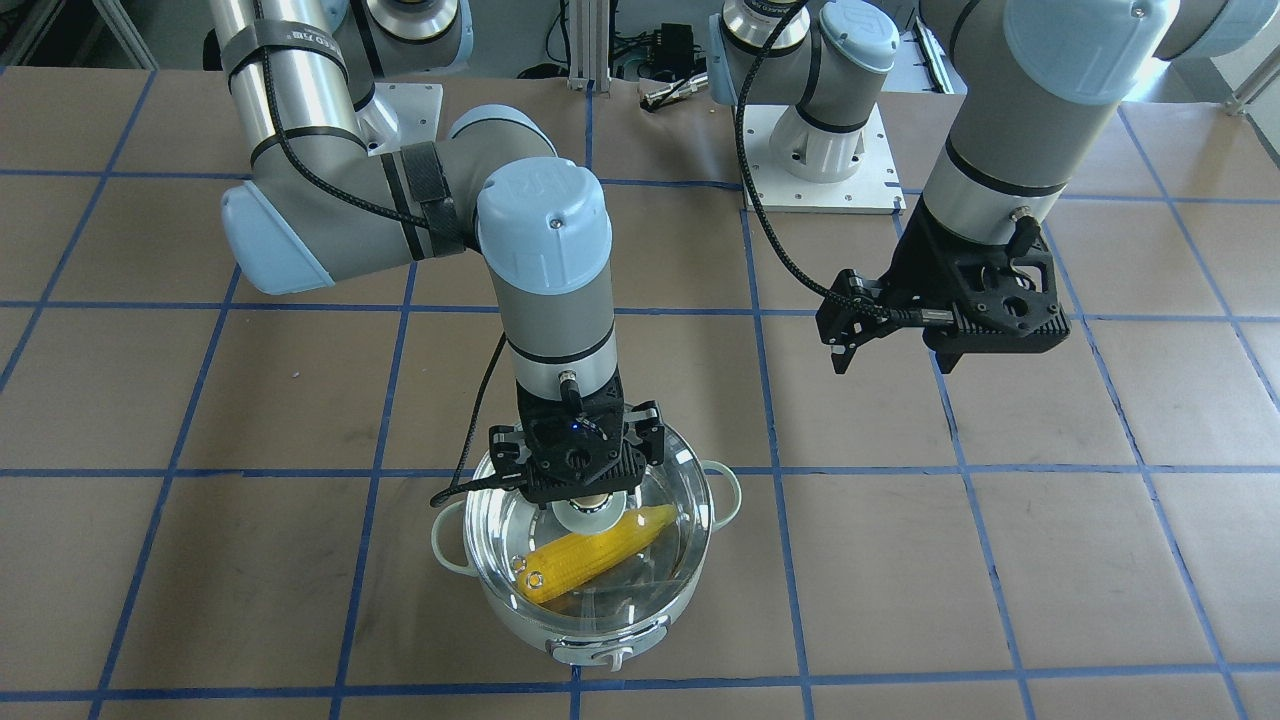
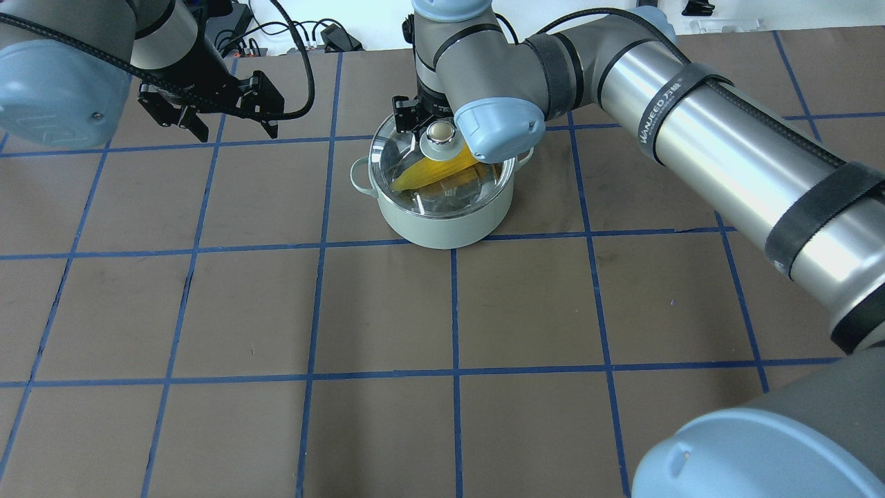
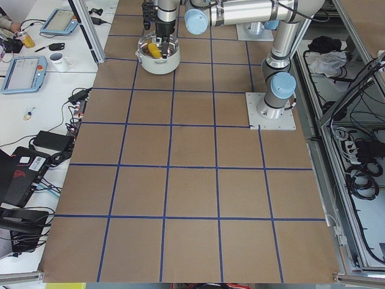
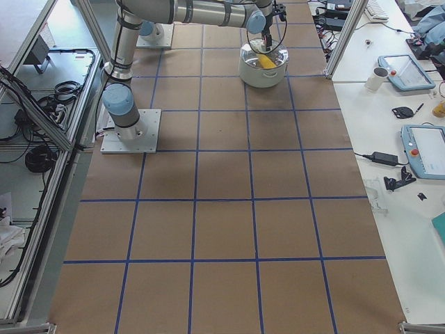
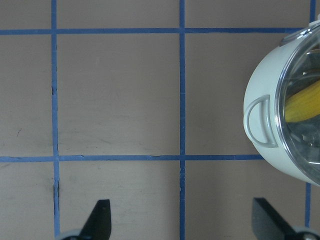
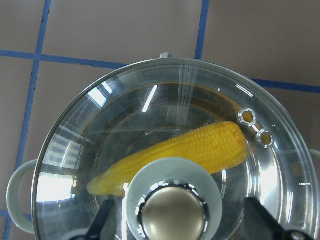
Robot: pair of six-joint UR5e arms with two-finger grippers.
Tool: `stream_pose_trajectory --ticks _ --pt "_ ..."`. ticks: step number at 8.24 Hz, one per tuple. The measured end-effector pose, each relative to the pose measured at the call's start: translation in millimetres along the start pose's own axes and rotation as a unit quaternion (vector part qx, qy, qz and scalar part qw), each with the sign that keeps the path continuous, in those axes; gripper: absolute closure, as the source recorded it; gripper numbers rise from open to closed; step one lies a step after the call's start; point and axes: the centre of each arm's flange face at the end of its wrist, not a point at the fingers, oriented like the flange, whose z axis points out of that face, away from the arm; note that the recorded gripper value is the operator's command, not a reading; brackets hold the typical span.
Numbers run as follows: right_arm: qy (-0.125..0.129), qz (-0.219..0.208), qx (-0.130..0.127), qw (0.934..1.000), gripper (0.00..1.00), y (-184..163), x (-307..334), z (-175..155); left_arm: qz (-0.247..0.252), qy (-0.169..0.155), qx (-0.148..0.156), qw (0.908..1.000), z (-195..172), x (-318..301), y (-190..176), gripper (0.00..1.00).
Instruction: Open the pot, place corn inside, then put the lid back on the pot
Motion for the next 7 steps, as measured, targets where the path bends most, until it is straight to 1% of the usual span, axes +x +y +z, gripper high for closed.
stream_pose_trajectory --ticks 1,2,3,4,5,7 --pt "0.0 0.005 0.006 1.0 0.0 -1.9 8.2 -13.6 0.0 0.0 0.0 1.0 0.2 0.0 0.1 0.0" --pt "0.002 0.009 0.005 0.9999 0.0 -1.5 20.9 -32.0 0.0 0.0 0.0 1.0 -0.1 0.0 0.1 0.0" --pt "0.007 0.012 -0.005 0.9999 0.0 3.1 38.0 -53.5 0.0 0.0 0.0 1.0 -0.3 0.0 0.1 0.0" --pt "0.011 0.022 -0.019 0.9995 0.0 11.9 60.5 -76.6 0.0 0.0 0.0 1.0 -0.8 0.0 0.4 0.0" --pt "0.007 0.033 -0.037 0.9987 0.0 25.2 85.6 -102.9 0.0 0.0 -0.001 1.0 -0.3 0.0 0.5 0.0" --pt "0.009 0.044 -0.071 0.9965 0.0 58.3 136.5 -152.1 0.001 0.0 -0.001 1.0 0.1 0.1 0.5 0.0"
